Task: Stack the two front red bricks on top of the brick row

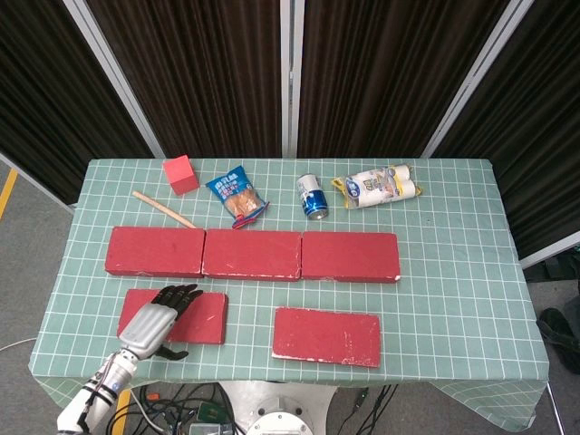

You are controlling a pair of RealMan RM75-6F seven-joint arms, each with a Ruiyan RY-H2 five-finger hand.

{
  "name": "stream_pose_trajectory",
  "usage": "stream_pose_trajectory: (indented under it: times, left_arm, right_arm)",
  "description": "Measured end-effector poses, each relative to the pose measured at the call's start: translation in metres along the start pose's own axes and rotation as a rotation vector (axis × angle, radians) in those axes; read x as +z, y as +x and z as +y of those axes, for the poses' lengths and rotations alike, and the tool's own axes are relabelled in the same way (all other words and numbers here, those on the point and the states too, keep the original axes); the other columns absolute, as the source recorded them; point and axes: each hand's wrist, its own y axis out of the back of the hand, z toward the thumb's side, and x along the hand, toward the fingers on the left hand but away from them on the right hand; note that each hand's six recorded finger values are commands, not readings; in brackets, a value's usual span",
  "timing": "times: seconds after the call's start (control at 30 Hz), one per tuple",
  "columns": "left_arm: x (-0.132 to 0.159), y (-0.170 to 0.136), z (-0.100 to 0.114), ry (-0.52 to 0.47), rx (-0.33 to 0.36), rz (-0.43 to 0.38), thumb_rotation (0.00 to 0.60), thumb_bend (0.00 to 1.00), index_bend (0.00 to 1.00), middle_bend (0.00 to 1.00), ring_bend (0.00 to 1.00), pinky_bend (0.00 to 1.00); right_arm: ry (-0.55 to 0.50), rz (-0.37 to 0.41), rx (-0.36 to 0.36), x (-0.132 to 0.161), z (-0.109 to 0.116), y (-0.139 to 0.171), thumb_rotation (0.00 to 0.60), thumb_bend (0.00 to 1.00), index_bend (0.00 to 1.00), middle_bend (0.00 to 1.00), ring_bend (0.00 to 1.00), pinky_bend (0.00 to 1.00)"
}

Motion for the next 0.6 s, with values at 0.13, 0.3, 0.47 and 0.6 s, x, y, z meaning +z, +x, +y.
stream_pose_trajectory:
  times: [0.13, 0.3, 0.47, 0.6]
  left_arm:
    - [-0.001, 0.008, -0.005, 0.011, -0.025, 0.019, 0.600, 0.02, 0.02, 0.00, 0.00, 0.00]
    - [0.001, 0.019, -0.010, 0.026, -0.054, 0.038, 0.600, 0.02, 0.02, 0.00, 0.00, 0.00]
    - [0.003, 0.029, -0.010, 0.068, -0.059, 0.057, 0.600, 0.02, 0.02, 0.00, 0.00, 0.00]
    - [0.001, 0.033, -0.009, 0.103, -0.070, 0.095, 0.600, 0.02, 0.02, 0.00, 0.00, 0.00]
  right_arm:
    - [-0.003, -0.006, 0.001, -0.003, -0.001, 0.000, 0.600, 0.00, 0.00, 0.00, 0.00, 0.00]
    - [-0.007, -0.017, 0.014, -0.008, -0.005, -0.001, 0.600, 0.00, 0.00, 0.00, 0.00, 0.00]
    - [-0.009, -0.027, 0.018, -0.013, -0.005, -0.001, 0.600, 0.00, 0.00, 0.00, 0.00, 0.00]
    - [-0.015, -0.042, 0.010, -0.020, -0.003, 0.000, 0.600, 0.00, 0.00, 0.00, 0.00, 0.00]
